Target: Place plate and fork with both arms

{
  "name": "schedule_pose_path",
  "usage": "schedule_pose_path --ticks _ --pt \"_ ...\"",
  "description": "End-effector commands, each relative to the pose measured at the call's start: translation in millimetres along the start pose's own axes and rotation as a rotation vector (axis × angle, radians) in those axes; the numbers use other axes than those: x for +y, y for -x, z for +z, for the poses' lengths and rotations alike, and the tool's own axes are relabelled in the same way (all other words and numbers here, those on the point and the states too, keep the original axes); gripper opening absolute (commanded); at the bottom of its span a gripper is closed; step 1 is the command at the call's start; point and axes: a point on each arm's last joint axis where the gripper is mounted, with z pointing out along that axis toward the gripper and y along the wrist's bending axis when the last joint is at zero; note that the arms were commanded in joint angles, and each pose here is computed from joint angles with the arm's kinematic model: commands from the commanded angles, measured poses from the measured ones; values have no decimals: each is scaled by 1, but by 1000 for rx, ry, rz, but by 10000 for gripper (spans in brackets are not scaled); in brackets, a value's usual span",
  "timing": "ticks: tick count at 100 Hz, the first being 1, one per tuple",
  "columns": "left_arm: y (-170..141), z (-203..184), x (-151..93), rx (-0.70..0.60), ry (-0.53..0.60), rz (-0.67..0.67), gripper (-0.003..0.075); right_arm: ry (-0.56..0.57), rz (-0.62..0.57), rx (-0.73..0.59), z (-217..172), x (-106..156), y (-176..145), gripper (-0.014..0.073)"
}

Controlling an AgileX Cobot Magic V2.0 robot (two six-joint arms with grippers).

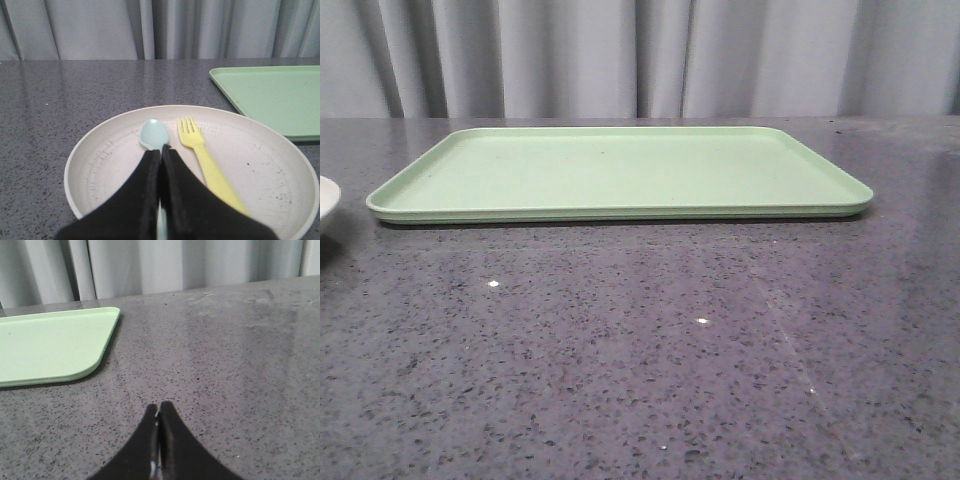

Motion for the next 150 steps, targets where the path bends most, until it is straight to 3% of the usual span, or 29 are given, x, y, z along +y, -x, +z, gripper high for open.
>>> schedule_pose_path --ticks 1,68,101,126,150 --pt "4 -2 1 -94 3 -6 -20 12 -11 -105 -3 2 10 -67" --pt "6 -2 1 -119 4 -6 -20 12 -11 -106 -3 2 10 -67" --pt "9 -3 1 -138 4 -14 -20 27 -12 -186 -4 3 18 -67" --pt "31 -7 -2 -147 -10 -40 -21 28 -12 -187 -8 7 38 -67" --pt "76 -7 -6 -110 -23 -38 -21 1 -11 -38 -12 14 77 -67"
